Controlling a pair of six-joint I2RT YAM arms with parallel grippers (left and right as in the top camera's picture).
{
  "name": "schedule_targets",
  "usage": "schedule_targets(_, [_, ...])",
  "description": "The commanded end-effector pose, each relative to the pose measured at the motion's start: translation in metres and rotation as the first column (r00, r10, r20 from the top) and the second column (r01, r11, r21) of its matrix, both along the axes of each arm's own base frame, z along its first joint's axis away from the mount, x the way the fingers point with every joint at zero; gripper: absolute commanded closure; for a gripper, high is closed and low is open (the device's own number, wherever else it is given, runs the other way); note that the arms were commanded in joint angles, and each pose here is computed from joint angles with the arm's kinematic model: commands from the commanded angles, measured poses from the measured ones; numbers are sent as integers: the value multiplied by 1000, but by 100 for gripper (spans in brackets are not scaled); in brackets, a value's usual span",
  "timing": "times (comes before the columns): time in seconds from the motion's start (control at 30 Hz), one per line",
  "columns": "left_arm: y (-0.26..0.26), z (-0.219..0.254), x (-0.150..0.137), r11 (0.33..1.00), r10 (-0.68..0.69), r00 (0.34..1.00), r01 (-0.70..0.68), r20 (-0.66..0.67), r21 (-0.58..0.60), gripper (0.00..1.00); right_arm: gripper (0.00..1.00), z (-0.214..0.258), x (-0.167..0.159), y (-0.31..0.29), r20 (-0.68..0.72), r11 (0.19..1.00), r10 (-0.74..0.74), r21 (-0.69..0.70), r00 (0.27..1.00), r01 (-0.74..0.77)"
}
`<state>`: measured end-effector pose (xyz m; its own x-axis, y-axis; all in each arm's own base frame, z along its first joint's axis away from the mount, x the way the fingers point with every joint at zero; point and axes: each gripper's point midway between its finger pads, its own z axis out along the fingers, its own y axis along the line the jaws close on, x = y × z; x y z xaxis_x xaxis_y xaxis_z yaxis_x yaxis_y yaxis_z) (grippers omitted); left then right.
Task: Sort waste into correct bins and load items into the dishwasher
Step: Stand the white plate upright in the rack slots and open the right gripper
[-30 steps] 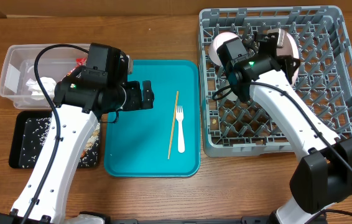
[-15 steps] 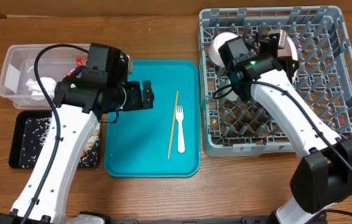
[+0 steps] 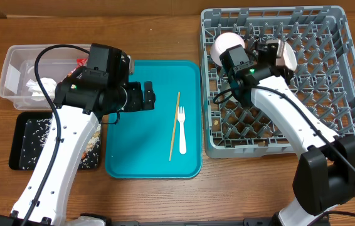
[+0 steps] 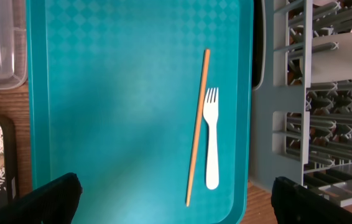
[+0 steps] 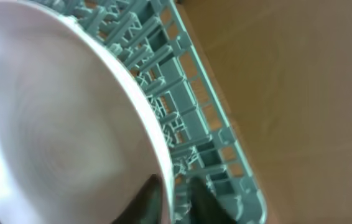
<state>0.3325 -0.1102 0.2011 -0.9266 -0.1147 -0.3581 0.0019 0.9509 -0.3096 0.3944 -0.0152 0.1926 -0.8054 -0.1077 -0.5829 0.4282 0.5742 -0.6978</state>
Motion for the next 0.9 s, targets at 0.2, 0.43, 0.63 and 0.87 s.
schedule_targets(0.2, [-1, 10, 0, 1000, -12, 999, 12, 30, -5, 0, 27, 9, 3, 1, 29, 1000, 0, 26, 1000, -1])
schedule_targets(0.43, [-1, 10, 0, 1000, -12, 999, 12, 30, -5, 0, 25, 29, 17, 36, 0, 948, 162, 278, 987, -155])
schedule_targets(0.63, [-1, 10, 0, 1000, -12, 999, 12, 30, -5, 0, 23, 66, 11, 84, 108, 770, 312, 553, 944, -318])
schedule_targets(0.87, [-1, 10, 0, 1000, -12, 999, 12, 30, -5, 0, 32, 71, -19, 179, 204, 291, 538, 866, 818, -407])
